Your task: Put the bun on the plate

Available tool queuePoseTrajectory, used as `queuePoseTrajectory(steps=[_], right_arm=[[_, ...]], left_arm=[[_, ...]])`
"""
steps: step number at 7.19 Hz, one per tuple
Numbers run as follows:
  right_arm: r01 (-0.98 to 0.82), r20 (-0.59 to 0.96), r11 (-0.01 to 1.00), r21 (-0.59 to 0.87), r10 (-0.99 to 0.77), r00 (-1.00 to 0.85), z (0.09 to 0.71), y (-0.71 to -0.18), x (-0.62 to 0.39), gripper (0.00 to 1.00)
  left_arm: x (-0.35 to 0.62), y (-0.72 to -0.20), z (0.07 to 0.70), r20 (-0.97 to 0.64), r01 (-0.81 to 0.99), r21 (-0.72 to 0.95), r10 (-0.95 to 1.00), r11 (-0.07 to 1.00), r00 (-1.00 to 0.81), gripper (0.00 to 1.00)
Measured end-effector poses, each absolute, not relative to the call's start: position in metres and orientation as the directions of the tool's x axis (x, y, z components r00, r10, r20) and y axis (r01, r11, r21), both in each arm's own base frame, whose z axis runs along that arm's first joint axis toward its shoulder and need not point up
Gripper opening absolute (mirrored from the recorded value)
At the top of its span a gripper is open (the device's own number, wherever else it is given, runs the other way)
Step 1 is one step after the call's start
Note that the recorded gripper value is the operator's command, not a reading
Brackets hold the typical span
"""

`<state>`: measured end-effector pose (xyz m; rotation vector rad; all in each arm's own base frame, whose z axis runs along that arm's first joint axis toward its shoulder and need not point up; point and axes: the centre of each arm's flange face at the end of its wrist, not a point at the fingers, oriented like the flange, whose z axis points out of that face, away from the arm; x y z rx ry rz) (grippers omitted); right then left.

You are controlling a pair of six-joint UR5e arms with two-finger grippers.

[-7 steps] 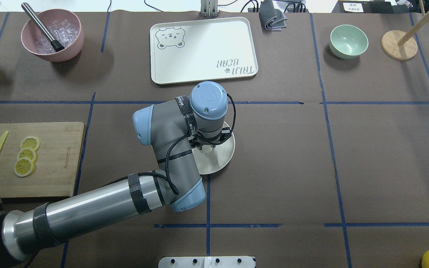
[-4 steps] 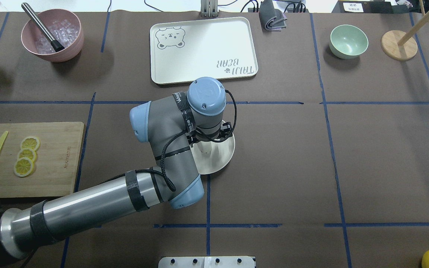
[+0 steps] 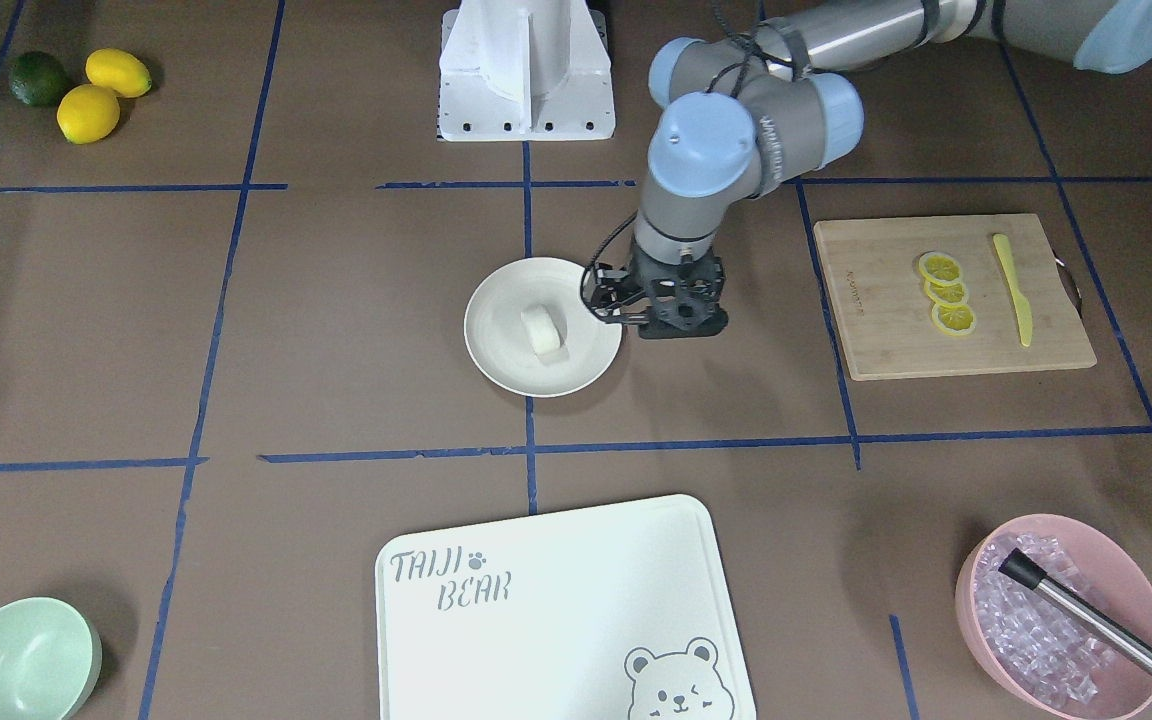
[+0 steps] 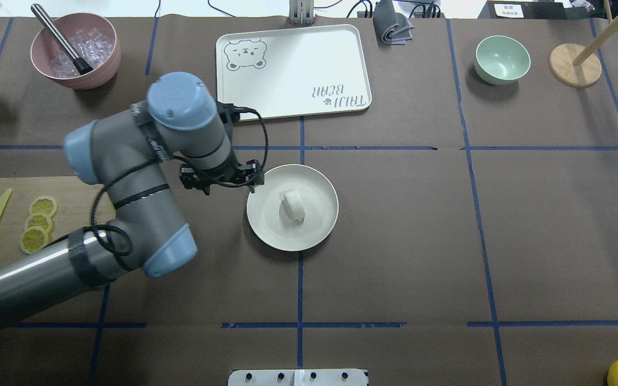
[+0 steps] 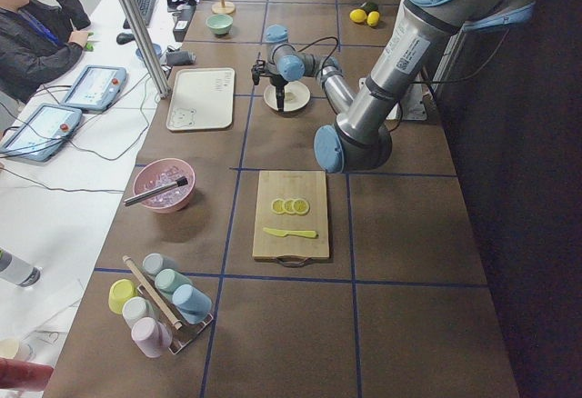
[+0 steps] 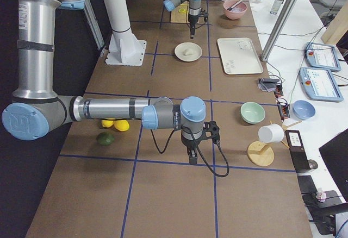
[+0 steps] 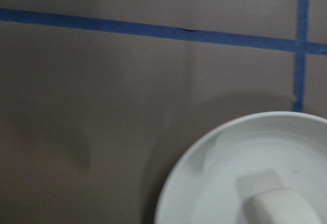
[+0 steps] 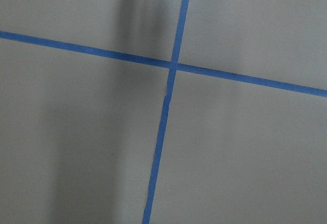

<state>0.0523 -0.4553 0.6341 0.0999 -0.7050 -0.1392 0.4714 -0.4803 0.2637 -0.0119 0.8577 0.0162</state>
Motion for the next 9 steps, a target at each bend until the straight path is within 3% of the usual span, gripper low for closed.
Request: queuePoseTrajectory(steps=[3,5,7,9], right_arm=[[0.099,0.637,0.985,0.138,-0.165,0.753,0.637,-0.454,0.053,1.0],[0.104,0.633,0.985,0.135,-0.167,0.756,0.64,-0.452,0.053,1.0],[0.105,0.634,0.987,0.121,-0.158,0.757,0.646,-0.446,0.053,1.0],[0.099,0.636,0.989,0.112,-0.148,0.758,0.648,-0.444,0.053,1.0]], left_arm=[[0.257,-0.502,0.393,-0.768,-0.181,0.132,0.216,0.975,0.603,1.0],[0.111,-0.5,0.49,-0.734,-0.176,0.195,0.262,0.965,0.626,1.0],[0.01,-0.462,0.585,-0.72,-0.132,0.148,0.198,0.98,0.666,1.0],[-0.029,-0.418,0.652,-0.724,-0.088,0.056,0.101,0.995,0.682,1.0]])
